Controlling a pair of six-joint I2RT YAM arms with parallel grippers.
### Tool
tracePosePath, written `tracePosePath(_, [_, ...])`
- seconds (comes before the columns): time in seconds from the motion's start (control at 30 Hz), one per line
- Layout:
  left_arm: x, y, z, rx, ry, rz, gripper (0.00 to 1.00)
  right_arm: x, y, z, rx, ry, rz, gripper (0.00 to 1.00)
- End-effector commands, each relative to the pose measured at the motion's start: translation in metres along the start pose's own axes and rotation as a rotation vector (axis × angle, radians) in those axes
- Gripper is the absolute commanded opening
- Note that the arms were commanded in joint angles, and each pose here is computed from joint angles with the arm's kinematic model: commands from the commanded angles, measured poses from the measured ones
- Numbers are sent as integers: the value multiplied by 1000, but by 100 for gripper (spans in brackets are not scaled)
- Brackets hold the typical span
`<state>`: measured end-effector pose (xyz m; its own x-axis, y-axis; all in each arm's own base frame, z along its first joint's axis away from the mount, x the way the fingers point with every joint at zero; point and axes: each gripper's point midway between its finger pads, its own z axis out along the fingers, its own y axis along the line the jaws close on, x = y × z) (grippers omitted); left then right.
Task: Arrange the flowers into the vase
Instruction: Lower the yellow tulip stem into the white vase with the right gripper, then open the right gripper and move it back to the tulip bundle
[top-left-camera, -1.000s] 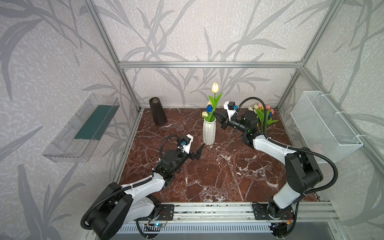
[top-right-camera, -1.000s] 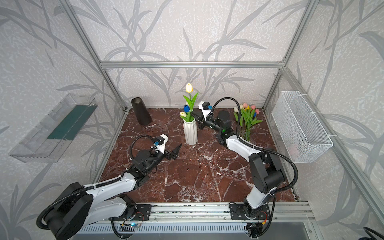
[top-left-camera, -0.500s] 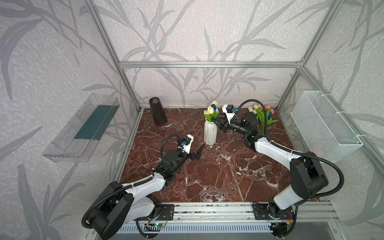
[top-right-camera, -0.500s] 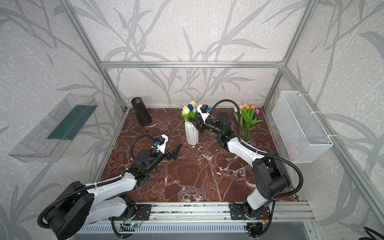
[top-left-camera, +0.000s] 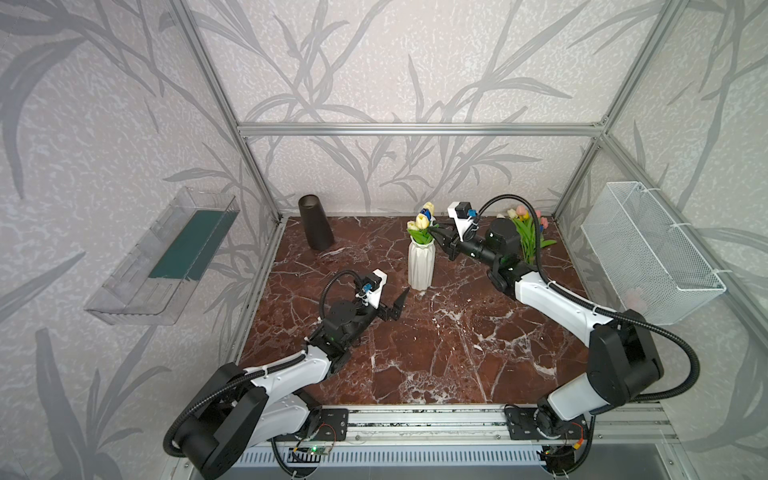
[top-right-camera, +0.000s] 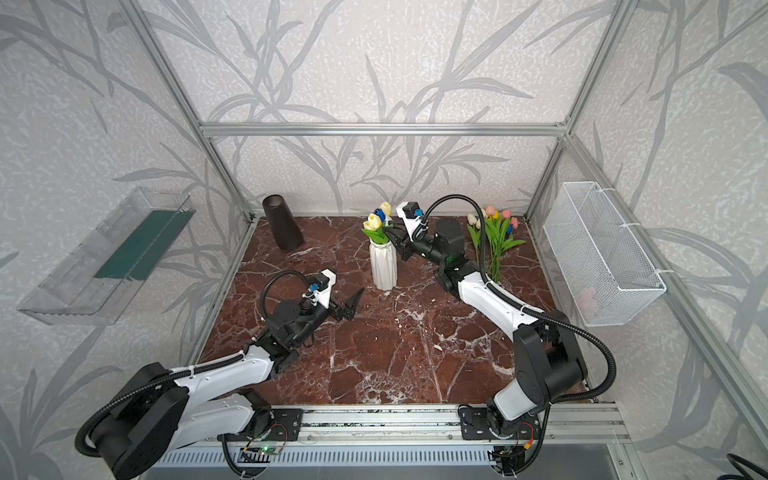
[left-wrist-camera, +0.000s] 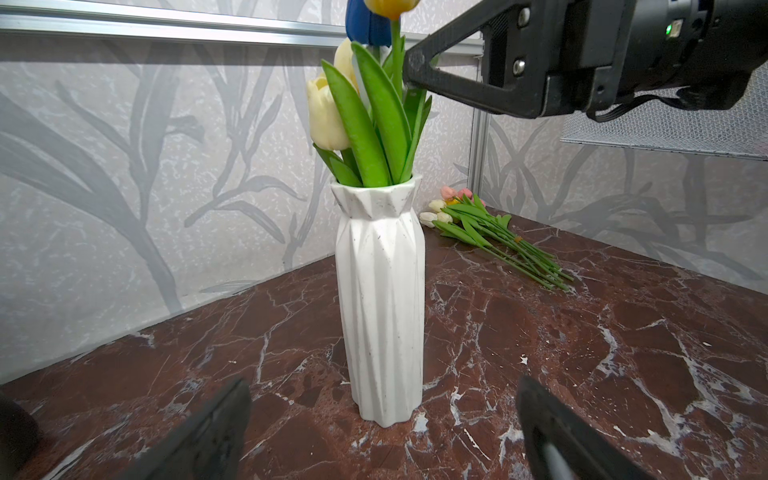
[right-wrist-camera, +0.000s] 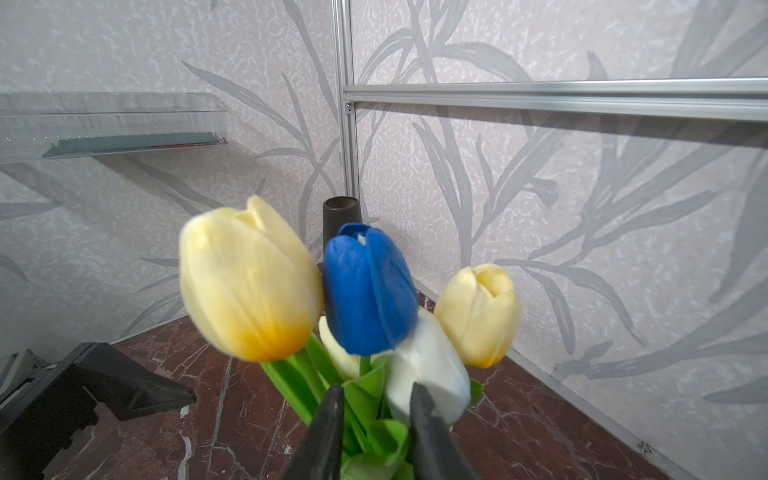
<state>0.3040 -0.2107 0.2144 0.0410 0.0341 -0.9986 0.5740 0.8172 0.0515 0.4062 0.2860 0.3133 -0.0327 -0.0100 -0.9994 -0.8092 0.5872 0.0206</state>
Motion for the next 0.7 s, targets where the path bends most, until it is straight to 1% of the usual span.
tracePosePath(0.0, [-4, 2, -4, -7, -19, 6, 99, 9, -3, 8, 11, 29, 7, 29])
tracePosePath(0.2, [-4, 2, -4, -9, -18, 0, 99, 19, -2, 18, 16, 51, 14, 28])
tracePosePath(0.3, [-2, 3, -4, -14, -15, 0, 100, 16, 4, 18, 0, 50, -4, 28])
tracePosePath(0.4, [-2, 4, -4, -19, -14, -3, 99, 6, 10, 10, -6, 34, -25, 28])
tracePosePath(0.5, [-2, 5, -4, -23, -13, -1, 100, -5, 12, -3, 15, 22, -42, 33])
tracePosePath(0.57, [-2, 5, -4, -29, -16, 1, 100, -14, 14, -15, 35, 10, -62, 40])
tracePosePath(0.67, [-5, 5, -4, -24, -21, 1, 99, -21, 3, -34, 102, 7, -53, 43])
